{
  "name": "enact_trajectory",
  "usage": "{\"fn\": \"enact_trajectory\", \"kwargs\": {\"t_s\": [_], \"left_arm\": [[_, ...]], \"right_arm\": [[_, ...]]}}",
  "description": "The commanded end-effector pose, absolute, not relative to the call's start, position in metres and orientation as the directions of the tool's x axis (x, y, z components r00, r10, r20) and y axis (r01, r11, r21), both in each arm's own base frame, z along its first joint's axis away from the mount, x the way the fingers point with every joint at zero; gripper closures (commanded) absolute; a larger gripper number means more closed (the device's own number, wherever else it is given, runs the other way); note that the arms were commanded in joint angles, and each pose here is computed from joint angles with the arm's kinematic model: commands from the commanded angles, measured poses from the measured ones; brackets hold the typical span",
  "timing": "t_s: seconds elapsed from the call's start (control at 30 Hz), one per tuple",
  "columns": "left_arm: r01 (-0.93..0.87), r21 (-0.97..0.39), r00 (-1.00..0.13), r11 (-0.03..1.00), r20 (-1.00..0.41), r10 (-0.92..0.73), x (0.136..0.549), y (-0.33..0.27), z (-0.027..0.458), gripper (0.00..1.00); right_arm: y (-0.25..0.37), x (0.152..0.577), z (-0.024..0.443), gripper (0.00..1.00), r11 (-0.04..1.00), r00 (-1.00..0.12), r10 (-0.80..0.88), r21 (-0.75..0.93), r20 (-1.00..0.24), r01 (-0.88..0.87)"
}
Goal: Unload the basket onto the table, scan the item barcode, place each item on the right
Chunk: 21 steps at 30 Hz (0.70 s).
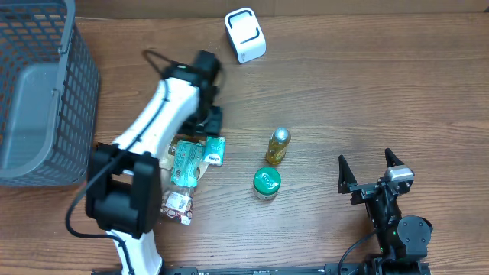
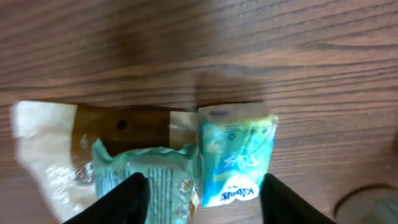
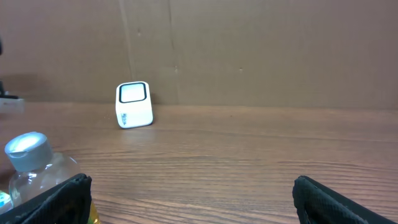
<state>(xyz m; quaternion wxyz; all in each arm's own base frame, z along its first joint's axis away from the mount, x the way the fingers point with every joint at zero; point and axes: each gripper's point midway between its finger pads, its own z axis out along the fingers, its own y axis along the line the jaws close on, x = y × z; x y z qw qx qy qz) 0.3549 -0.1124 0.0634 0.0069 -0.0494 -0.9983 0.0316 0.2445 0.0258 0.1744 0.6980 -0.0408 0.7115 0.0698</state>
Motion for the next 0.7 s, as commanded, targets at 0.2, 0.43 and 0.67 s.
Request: {"fn": "enact_trajectory", "kwargs": {"t_s": [0.2, 0.43, 0.67], "left_arm": [[0.164, -0.335, -0.984, 0.928, 0.006, 0.176, 0.343, -0.130, 0.051, 0.53], [0.168, -0.335, -0.983, 0.927, 0.008, 0.182, 0.336, -0.143, 0.037, 0.64], [0.210, -0.424, -0.974, 0.881, -0.012, 0.227, 0.327, -0.177, 0.038, 0.75]], "right_arm": [[0.024, 0.245, 0.173, 0.00, 0.989, -0.016, 0.035, 0.037, -0.999, -0.146], [0.024, 0.245, 0.173, 0.00, 0.989, -0.016, 0.035, 0.037, -0.999, -0.146], [0.024, 0.245, 0.173, 0.00, 0.989, -0.016, 0.035, 0.037, -0.999, -0.146]]}}
